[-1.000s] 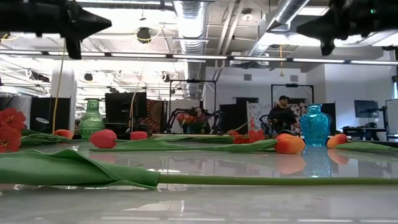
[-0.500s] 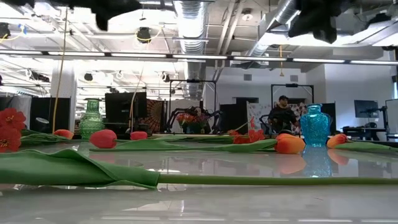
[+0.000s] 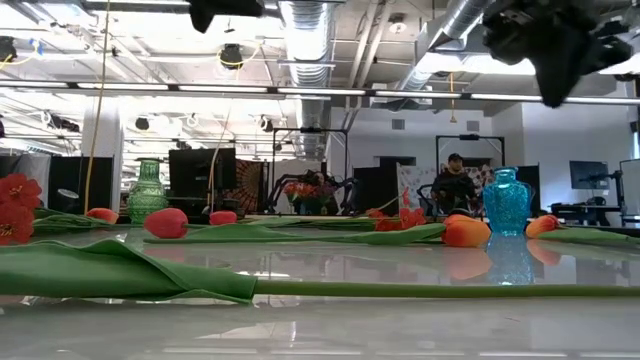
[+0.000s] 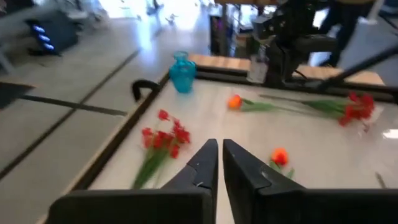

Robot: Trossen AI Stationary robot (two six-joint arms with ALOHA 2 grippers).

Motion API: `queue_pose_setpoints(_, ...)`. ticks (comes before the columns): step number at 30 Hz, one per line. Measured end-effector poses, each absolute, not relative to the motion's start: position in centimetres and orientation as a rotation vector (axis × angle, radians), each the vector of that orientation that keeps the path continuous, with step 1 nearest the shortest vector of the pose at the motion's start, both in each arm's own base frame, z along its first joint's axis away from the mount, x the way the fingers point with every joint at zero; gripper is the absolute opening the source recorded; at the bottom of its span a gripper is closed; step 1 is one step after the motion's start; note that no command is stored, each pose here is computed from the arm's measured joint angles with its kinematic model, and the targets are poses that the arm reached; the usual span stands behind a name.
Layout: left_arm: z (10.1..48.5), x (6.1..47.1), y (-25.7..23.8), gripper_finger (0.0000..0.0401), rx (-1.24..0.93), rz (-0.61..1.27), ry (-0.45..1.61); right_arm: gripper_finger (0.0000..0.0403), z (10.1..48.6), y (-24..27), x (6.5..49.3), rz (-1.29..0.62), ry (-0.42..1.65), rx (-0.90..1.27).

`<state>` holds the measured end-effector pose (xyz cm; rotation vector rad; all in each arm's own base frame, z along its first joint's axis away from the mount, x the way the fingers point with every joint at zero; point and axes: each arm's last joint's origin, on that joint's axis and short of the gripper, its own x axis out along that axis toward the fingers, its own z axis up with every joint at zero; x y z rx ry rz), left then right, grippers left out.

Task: Sort flowers into vase by color
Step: Put the middle right orange tulip into the top blue vase

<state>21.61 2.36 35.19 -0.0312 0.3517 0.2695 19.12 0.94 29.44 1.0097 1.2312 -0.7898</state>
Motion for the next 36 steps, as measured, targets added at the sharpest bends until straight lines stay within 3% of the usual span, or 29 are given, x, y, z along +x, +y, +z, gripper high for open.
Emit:
queue_pose_setpoints(6,33.2,23.7,2.1,0.0093,-0.124,0.150,0.455,0.0137,26.7,2.0,18.7,-0.845,1.265,1.072)
queue_pose_setpoints(11,33.5,24.1,2.3,0.0153,-0.174,0.198,0.394,0.0205,24.7,2.2,18.0,-0.911,1.319,1.068)
queue_pose_setpoints(15,34.1,24.2,2.5,0.0176,-0.175,0.228,0.335,0.0242,23.5,1.7,17.6,-0.943,1.344,1.062)
queue_pose_setpoints(36,34.3,24.3,2.6,0.0181,-0.292,0.300,0.287,0.0228,15.3,-0.3,15.4,-0.934,1.394,1.079)
